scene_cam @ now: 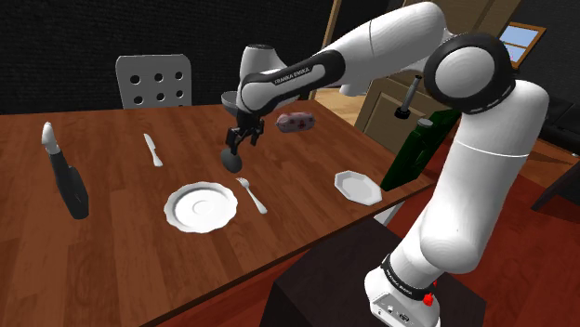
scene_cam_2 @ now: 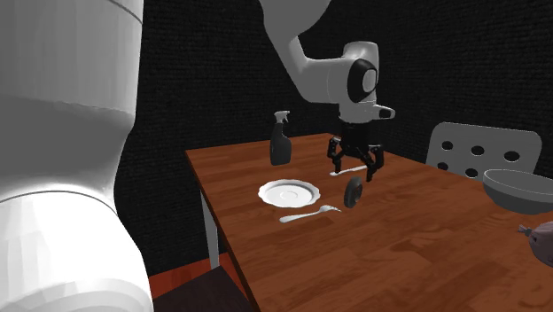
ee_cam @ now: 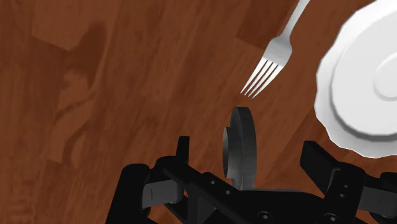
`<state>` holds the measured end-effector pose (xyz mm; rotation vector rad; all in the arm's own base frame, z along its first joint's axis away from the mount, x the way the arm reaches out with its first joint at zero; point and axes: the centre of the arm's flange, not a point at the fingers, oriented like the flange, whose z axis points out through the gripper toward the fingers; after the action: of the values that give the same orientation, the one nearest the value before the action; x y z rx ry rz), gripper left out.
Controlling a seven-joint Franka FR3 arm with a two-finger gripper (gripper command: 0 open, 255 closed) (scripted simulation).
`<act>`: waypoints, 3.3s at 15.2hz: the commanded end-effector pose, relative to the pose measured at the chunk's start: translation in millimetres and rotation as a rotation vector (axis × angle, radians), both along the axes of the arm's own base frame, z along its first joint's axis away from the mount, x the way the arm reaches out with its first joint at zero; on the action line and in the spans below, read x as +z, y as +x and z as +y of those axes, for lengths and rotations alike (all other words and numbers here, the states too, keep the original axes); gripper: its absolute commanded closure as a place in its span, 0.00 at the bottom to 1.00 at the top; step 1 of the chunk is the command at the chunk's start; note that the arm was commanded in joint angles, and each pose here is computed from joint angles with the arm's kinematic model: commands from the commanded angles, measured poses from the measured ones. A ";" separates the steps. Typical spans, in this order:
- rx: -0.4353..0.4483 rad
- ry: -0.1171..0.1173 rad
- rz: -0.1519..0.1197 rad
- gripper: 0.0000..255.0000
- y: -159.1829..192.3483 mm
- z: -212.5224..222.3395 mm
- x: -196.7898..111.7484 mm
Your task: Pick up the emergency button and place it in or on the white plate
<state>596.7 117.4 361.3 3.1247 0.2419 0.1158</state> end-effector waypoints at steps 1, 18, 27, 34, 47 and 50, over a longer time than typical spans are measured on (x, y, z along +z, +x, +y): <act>0.012 -0.006 -0.011 0.00 20.7 10.5 -9.3; 0.017 -0.008 -0.015 0.00 33.1 14.4 -54.1; 0.017 -0.008 -0.015 1.00 33.2 14.4 -54.1; 0.017 -0.008 -0.015 1.00 33.1 14.4 -22.5; 0.017 -0.008 -0.015 1.00 19.7 37.0 34.6; 0.017 -0.008 -0.015 1.00 -0.3 71.0 37.9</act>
<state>606.8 177.1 399.3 3.1128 0.2701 0.1387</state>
